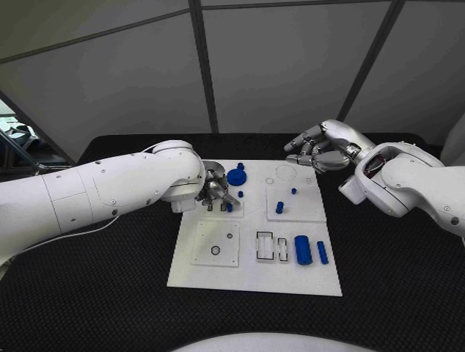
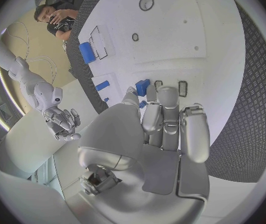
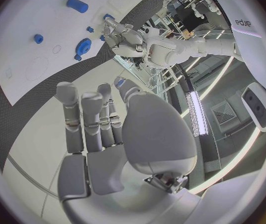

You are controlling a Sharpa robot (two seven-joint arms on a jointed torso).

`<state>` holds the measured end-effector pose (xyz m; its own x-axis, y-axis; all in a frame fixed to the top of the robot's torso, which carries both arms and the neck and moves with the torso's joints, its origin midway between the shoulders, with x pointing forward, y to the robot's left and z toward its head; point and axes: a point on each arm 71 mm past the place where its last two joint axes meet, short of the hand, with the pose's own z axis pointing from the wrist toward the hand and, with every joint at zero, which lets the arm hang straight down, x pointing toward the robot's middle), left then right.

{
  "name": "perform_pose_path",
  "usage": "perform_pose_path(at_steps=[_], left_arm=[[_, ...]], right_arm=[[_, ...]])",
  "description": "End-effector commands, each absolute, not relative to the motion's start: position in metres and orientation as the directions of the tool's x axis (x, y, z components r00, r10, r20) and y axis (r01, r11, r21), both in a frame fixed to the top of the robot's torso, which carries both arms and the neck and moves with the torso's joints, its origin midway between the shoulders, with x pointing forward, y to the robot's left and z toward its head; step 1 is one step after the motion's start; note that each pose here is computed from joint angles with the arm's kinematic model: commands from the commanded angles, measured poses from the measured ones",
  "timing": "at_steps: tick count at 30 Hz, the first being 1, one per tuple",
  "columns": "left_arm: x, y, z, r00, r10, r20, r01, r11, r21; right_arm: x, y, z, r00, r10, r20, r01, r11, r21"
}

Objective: Assemble the parts on the task board

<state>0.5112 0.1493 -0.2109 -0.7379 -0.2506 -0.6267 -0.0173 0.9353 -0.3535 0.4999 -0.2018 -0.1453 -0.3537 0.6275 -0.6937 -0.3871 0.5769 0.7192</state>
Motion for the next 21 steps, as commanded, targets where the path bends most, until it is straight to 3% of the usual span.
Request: perform_pose_path(at_steps=[1,21], left_arm=[[0.51,0.149,-0.211,-0.743,-0.247,-0.621,-0.012,0.934,-0.357],[0.506,0.166,-0.205,-0.694,-0.359,-0.624,-0.055,0.891,-0.451]], right_arm=[[0.5,-0.201,-0.144,-0.357,0.623,-0.696,-0.394,0.575,0.717],[0.504,-0.207,-0.145,-0.345,0.626,-0.699,-0.388,0.583,0.713]])
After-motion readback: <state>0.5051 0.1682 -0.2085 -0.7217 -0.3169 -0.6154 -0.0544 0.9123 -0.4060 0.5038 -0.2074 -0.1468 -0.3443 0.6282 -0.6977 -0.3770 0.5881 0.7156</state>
